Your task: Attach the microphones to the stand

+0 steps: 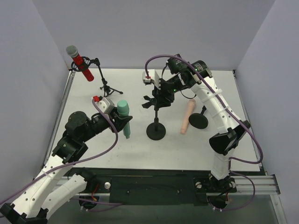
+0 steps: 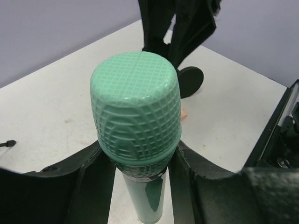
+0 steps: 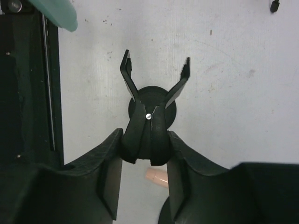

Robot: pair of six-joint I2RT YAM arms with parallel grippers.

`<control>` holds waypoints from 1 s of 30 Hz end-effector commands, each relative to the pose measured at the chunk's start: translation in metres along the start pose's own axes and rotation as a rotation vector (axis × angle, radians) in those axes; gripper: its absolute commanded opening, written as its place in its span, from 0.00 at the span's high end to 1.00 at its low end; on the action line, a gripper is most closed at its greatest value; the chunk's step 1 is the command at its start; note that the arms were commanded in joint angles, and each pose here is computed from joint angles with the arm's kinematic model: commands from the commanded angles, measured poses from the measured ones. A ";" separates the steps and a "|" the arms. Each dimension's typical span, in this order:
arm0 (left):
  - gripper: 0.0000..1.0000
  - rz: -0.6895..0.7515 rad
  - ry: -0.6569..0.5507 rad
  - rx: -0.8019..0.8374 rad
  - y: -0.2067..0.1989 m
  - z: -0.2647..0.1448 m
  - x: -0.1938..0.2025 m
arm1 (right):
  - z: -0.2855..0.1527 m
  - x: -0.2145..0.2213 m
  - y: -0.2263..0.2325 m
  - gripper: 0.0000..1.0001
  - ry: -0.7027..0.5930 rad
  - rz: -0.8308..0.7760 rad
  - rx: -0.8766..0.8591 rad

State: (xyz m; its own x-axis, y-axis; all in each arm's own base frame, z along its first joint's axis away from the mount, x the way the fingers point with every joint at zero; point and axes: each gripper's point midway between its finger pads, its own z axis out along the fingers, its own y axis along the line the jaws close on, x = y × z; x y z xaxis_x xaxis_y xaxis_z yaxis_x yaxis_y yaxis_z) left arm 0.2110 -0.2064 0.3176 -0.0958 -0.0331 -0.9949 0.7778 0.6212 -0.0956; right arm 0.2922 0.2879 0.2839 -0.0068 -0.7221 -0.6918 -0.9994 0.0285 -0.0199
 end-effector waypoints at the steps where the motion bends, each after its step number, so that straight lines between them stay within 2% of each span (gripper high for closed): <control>1: 1.00 0.068 -0.146 -0.042 0.016 0.016 -0.063 | -0.011 0.001 0.019 0.79 -0.005 -0.023 -0.052; 2: 1.00 0.067 -0.152 -0.049 0.019 0.019 -0.070 | -0.011 0.001 0.020 0.85 -0.004 -0.021 -0.055; 4: 1.00 0.078 -0.185 -0.056 0.027 0.028 -0.084 | -0.012 0.002 0.019 0.91 -0.004 -0.021 -0.053; 7: 1.00 0.080 -0.197 -0.049 0.038 0.041 -0.089 | -0.011 0.001 0.020 0.93 -0.008 -0.020 -0.058; 11: 1.00 0.063 -0.241 0.011 0.042 0.059 -0.102 | -0.010 0.001 0.020 0.94 -0.014 -0.016 -0.067; 17: 1.00 -0.030 -0.326 0.176 0.028 0.086 -0.118 | -0.011 0.000 0.022 0.95 -0.026 -0.013 -0.074; 20: 1.00 -0.106 -0.342 0.211 0.028 0.097 -0.112 | -0.012 -0.001 0.023 0.95 -0.034 -0.007 -0.079; 23: 1.00 -0.134 -0.370 0.249 0.020 0.101 -0.112 | -0.011 0.000 0.022 0.96 -0.035 0.000 -0.077; 30: 1.00 -0.169 -0.349 0.268 0.006 0.115 -0.090 | -0.011 -0.002 0.023 0.97 -0.060 0.026 -0.090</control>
State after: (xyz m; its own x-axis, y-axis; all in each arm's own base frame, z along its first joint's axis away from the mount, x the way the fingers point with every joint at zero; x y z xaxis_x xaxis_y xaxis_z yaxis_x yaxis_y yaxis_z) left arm 0.3117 -0.2775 0.3870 -0.0768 -0.3434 -0.9360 0.8725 0.4312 -0.2298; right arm 0.2861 0.2839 0.2846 -0.0025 -0.7021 -0.7121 -0.9999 -0.0073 0.0107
